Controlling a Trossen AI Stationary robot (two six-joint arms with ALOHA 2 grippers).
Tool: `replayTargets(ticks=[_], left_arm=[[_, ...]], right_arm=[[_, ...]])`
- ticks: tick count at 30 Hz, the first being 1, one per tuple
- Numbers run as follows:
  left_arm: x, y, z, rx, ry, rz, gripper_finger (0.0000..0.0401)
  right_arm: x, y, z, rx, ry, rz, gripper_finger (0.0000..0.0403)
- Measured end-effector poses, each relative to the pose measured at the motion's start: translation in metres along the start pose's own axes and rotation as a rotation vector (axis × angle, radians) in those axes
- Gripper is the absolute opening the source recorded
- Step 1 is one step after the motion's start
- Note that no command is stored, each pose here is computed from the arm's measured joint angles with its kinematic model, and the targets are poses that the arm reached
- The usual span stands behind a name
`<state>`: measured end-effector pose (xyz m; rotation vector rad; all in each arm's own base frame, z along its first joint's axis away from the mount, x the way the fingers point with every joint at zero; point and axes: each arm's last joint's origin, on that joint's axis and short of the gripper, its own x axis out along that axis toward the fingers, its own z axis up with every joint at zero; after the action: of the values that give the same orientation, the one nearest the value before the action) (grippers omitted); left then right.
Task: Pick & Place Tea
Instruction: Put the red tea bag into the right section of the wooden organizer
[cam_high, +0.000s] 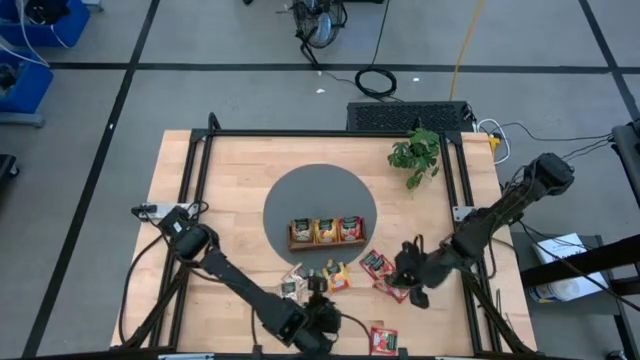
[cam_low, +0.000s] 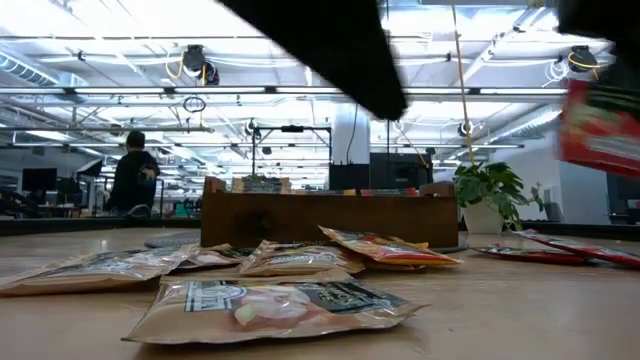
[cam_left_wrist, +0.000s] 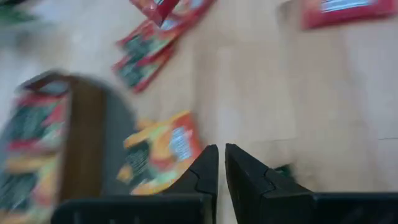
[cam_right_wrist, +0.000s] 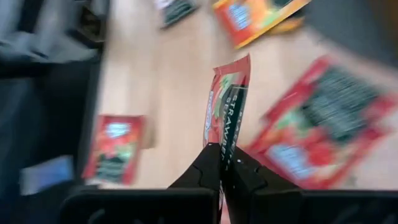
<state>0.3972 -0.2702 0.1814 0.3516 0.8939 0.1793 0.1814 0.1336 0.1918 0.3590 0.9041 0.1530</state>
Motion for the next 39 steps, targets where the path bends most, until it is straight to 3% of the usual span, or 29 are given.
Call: replayTargets(ticks=[4, 11, 17, 23, 31, 39], left_arm=[[-0.014, -0.003, -0.014, -0.024, 0.03, 0.134, 0.0037], [-0.048, -0.014, -0.037, -0.065, 0.036, 0.251, 0.0037], [-0.077, -0.025, -0.054, -0.12, -0.018, 0.313, 0.0037], [-0.082, -0.03, -0.06, -0.12, -0.053, 0.332, 0.0037], [-0.072, -0.029, -0.071, -0.088, -0.029, 0.358, 0.0037], [-0.065, -0.024, -0.07, -0.104, -0.016, 0.372, 0.0037]], right_arm=[[-0.016, -0.008, 0.034, -0.099, 0.044, -0.111, 0.0], [-0.036, -0.029, 0.084, -0.299, 0.026, -0.07, 0.0], [-0.039, -0.059, 0.125, -0.276, 0.106, -0.184, 0.0], [-0.019, -0.076, 0.164, -0.292, 0.179, -0.145, 0.0], [0.021, -0.098, 0.165, -0.417, 0.386, -0.293, 0.0], [0.029, -0.105, 0.167, -0.426, 0.384, -0.306, 0.0]])
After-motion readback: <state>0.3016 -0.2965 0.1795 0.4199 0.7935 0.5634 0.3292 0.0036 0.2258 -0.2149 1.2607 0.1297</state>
